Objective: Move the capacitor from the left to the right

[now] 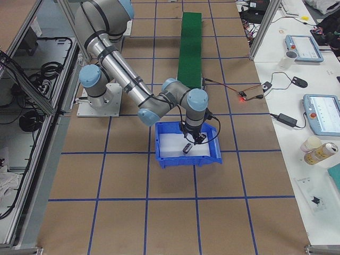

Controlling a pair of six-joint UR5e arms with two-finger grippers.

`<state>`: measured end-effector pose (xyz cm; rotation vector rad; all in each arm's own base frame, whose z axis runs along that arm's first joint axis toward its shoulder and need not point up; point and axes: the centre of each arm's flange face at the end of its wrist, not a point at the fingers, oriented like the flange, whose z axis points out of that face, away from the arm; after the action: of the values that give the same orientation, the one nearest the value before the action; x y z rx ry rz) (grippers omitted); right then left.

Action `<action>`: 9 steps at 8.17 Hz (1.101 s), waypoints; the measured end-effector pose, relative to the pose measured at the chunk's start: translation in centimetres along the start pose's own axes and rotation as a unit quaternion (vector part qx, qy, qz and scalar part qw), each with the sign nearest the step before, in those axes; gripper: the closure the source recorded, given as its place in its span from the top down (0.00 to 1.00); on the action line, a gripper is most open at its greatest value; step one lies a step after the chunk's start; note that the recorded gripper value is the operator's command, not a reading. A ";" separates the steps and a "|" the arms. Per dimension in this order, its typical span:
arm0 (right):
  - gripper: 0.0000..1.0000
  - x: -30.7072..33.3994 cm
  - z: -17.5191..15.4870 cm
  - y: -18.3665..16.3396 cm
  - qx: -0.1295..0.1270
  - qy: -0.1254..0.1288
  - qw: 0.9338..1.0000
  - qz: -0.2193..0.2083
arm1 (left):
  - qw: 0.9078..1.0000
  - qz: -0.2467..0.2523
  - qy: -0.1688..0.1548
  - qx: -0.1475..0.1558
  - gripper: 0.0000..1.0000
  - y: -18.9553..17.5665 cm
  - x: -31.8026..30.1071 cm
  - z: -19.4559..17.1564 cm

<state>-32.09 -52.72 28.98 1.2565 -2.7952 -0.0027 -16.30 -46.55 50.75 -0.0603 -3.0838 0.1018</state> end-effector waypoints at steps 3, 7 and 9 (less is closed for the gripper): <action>1.00 -6.0 -11.7 -6.3 0.031 0.000 0.997 0.075 | 1.000 0.000 0.000 0.000 1.00 0.0 0.0 0.0; 1.00 -20.8 -20.9 -21.0 0.019 -0.049 0.970 0.236 | 1.000 0.000 0.000 0.000 1.00 0.0 0.0 0.0; 1.00 -27.3 -22.4 -26.9 0.014 -0.052 0.960 0.274 | 1.000 0.000 0.001 0.000 1.00 0.0 0.0 0.0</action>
<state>7.61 -49.57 48.48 0.4590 -3.1403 0.0047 -16.31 -46.58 50.72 -0.0604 -3.0826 0.1016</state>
